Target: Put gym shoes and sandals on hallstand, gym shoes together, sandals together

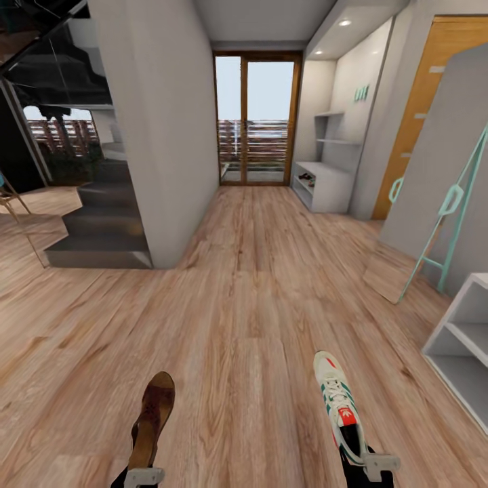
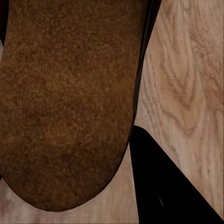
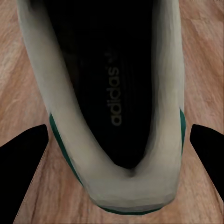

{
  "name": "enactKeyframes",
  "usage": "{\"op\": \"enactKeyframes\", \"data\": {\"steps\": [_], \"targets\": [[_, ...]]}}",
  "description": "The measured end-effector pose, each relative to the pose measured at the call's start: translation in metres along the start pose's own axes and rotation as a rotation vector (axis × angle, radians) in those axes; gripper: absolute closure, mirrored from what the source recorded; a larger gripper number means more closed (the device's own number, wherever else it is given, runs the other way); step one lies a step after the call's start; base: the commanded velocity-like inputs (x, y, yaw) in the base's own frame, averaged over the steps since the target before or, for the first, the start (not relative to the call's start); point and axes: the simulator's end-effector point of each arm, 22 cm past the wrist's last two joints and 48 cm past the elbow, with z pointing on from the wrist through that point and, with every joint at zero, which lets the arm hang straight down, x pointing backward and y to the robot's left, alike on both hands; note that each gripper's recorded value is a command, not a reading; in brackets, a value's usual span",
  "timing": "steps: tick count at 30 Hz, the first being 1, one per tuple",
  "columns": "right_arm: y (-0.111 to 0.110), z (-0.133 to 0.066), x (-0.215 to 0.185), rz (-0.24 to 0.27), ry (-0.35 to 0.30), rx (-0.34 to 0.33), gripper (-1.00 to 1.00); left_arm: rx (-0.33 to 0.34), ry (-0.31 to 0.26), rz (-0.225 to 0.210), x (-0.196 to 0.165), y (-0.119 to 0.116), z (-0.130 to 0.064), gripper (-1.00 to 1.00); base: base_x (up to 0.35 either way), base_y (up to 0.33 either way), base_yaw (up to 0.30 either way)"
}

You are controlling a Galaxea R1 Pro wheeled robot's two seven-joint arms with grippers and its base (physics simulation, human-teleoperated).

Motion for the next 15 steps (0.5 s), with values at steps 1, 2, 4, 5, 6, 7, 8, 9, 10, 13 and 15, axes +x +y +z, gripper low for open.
{"op": "enactKeyframes", "data": {"steps": [1,2,4,5,6,7,8,9,10,13,15], "targets": [[0.0003,0.0,0.0,0.0,0.0,-0.001,1.0,0.0,0.0,0.0,0.0,0.0,0.0,1.0,0.34,0.0,0.0],[0.0001,0.0,0.0,0.0,0.0,0.0,1.0,0.0,0.0,0.0,0.0,0.0,0.0,1.0,0.34,0.0,0.0],[-0.0004,0.0,0.0,0.0,0.0,0.0,1.0,0.0,0.0,0.0,-0.0001,0.0,0.0,1.0,0.34,0.0,0.0],[-0.0004,0.0,0.0,0.0,0.0,0.0,1.0,0.0,0.0,0.0,0.0,0.0,0.0,1.0,0.34,0.0,0.0],[-0.0004,0.0,0.0,0.0,0.0,0.0,1.0,0.0,-0.001,0.0,-0.0002,0.0,0.0,1.0,0.34,0.0,0.0],[-0.0004,0.0,0.0,0.0,0.0,0.0,1.0,0.0,-0.001,0.0,-0.0002,0.0,0.0,1.0,0.34,0.0,0.0],[-0.0004,0.0,0.0,0.0,0.0,0.0,1.0,0.0,-0.001,0.0,-0.0002,0.0,0.0,1.0,0.34,0.0,0.0],[-0.0004,0.0,0.0,0.0,0.0,0.0,1.0,0.0,0.0,0.0,-0.0001,0.0,0.0,1.0,0.34,0.0,0.0],[-0.0004,0.0,0.0,0.0,0.0,0.0,1.0,0.0,-0.001,0.0,-0.0001,0.0,0.0,1.0,0.34,0.0,0.0],[0.0,0.0,0.0,-0.001,0.0,0.0,1.0,0.0,-0.001,0.0,-0.0001,0.0,0.0,1.0,0.34,0.0,0.0],[-0.0003,0.0,0.0,0.0,0.0,0.0,1.0,0.0,0.0,0.0,-0.0001,0.0,0.0,1.0,0.34,0.0,0.0]]}}
